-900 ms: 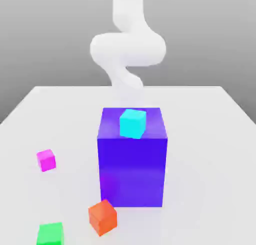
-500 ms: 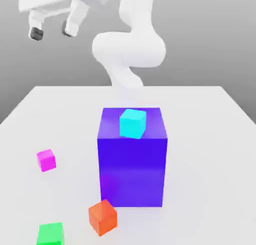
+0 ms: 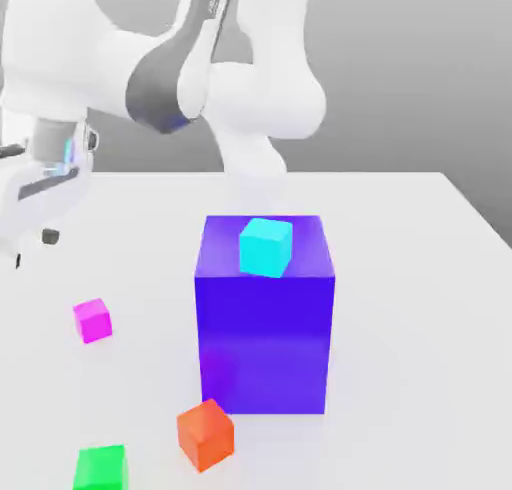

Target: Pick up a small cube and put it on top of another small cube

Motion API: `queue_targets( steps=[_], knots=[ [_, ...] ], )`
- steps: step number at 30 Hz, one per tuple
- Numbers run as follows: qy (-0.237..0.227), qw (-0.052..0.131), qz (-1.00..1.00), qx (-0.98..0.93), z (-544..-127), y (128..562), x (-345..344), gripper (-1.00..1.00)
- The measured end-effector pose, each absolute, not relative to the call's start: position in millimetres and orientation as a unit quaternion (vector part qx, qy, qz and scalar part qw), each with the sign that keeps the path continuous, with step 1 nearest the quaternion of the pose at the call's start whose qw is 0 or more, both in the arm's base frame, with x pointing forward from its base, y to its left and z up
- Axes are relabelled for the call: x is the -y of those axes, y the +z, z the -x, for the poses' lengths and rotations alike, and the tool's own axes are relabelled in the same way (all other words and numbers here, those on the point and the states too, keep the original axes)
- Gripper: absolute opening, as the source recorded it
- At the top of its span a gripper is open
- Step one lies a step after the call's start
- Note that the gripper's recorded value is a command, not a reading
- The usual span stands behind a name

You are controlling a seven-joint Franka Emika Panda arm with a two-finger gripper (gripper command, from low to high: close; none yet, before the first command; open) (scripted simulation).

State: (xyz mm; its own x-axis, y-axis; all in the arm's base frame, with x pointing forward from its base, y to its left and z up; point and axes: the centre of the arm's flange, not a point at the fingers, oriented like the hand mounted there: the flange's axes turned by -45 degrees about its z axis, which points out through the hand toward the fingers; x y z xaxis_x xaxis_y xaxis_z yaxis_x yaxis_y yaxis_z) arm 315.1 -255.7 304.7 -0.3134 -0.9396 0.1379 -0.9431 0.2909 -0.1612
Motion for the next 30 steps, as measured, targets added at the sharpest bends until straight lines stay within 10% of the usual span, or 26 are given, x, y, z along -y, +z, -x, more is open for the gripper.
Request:
queue_targets(
  steps=[10, 25, 26, 30],
  knots=[
    [0.01, 0.0, -0.303, 0.953, -209, 201, 272, 0.0],
    [0.001, -0.001, -0.276, 0.961, -204, 129, 269, 0.0],
    [0.001, -0.001, -0.277, 0.961, -203, 126, 268, -1.0],
    [0.001, -0.001, -0.277, 0.961, -203, 126, 269, -1.0]
  ],
)
